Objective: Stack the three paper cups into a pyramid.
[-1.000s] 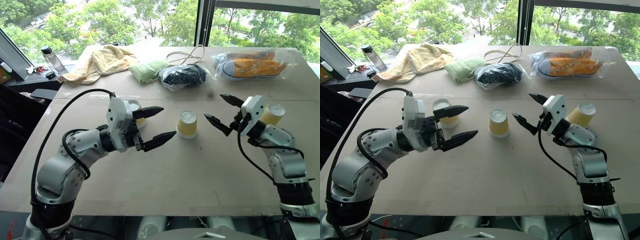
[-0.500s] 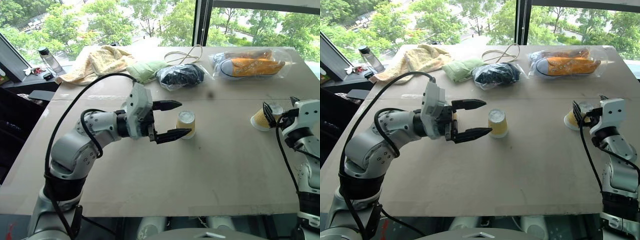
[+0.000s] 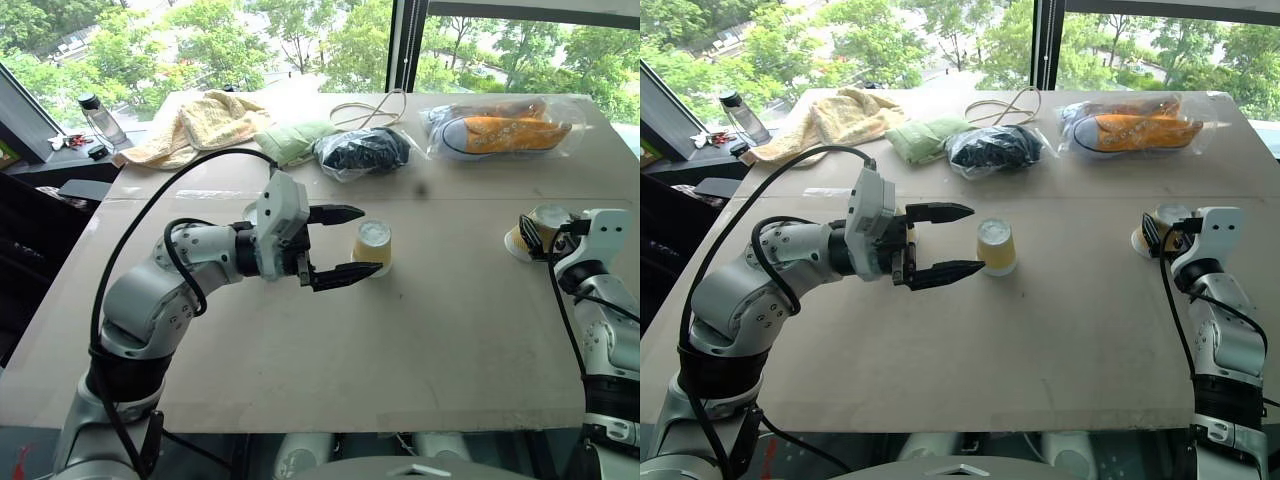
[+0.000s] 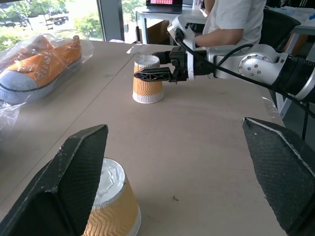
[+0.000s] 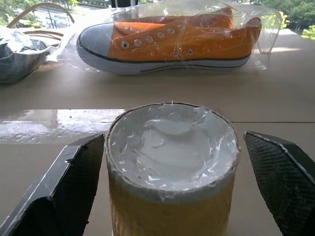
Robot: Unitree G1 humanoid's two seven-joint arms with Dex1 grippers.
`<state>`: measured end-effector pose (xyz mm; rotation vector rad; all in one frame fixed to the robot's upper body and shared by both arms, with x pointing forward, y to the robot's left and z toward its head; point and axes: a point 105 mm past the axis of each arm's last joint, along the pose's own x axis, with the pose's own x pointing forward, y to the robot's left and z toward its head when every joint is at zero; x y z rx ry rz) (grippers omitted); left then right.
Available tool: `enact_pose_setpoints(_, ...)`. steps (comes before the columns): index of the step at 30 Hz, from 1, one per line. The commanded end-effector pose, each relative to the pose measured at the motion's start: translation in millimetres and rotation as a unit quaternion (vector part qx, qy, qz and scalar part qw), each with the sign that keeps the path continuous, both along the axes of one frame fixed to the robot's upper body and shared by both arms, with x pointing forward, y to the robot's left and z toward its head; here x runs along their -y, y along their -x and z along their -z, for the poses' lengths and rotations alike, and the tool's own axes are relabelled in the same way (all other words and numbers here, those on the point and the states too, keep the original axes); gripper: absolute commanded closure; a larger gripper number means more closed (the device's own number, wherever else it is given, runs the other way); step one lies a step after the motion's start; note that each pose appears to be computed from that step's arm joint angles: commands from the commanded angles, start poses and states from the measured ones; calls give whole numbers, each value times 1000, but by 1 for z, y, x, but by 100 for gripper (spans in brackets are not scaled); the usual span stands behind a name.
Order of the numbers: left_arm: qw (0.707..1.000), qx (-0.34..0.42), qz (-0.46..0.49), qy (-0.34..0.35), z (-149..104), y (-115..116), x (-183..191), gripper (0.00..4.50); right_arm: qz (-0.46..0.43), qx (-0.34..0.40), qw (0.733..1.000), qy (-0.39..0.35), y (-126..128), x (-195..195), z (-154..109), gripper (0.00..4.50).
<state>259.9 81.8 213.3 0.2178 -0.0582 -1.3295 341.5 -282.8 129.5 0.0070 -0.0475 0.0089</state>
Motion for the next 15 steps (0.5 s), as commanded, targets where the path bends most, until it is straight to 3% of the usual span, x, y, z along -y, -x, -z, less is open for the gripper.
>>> enact_pose_setpoints(1, 1000, 26, -1, 8, -11, 4, -2, 0, -18, 31, 999, -3, 0, -7, -18, 6)
enact_pose_setpoints(6, 999, 40, -1, 29, -18, 5, -1, 0, -47, 35, 998, 2, 0, -20, -24, 210)
enact_pose_setpoints(15, 999, 25, -37, -7, -1, 4, -24, 0, -248, 38, 968, 23, 13, -110, -36, 218)
